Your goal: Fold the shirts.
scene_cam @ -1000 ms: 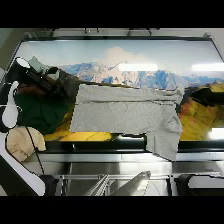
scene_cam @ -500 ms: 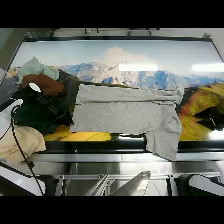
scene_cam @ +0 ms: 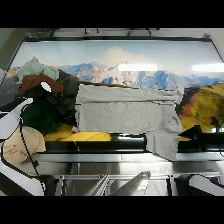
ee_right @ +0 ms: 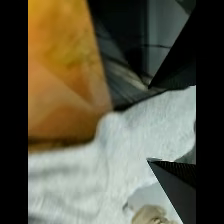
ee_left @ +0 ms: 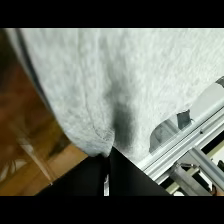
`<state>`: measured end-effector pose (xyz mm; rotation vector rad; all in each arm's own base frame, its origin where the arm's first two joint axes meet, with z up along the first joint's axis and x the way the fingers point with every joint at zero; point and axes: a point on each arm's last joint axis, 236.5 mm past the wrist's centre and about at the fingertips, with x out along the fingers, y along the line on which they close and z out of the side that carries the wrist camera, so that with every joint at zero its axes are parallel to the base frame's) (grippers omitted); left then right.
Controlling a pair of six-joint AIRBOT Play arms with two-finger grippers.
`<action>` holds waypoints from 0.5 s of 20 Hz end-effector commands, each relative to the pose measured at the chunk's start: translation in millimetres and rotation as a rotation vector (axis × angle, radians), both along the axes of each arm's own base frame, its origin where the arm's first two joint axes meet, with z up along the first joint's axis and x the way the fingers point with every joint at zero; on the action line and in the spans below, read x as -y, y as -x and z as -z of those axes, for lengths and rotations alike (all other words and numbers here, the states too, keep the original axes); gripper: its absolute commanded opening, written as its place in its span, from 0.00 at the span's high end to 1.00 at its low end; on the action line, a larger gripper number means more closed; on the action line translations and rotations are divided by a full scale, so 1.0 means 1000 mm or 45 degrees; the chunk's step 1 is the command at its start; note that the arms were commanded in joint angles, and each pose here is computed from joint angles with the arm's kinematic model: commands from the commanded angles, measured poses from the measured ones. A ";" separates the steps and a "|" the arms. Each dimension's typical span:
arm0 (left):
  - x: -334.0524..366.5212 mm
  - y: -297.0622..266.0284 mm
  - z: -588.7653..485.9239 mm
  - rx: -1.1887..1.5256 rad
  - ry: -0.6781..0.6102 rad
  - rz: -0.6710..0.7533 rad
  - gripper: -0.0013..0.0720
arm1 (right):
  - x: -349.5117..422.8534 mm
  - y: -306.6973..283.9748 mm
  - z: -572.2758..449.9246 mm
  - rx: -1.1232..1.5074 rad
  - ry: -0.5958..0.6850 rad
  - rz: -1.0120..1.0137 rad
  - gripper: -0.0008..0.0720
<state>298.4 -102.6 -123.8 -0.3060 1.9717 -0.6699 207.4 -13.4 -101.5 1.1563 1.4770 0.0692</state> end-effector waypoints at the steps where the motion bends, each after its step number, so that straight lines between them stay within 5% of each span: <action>1: 0.004 -0.016 -0.001 0.076 0.001 -0.008 0.95 | -0.018 0.025 0.025 -0.106 -0.008 -0.027 0.30; 4: 0.004 -0.015 -0.001 0.071 0.005 -0.005 0.95 | -0.035 0.009 0.024 -0.016 -0.043 -0.080 0.37; 7: 0.003 -0.015 -0.001 0.068 0.007 -0.008 0.95 | -0.047 -0.011 0.009 0.115 -0.111 -0.083 0.92; 10: -0.014 -0.007 -0.009 0.004 0.021 -0.039 0.95 | -0.036 -0.008 -0.006 0.092 -0.081 -0.167 0.96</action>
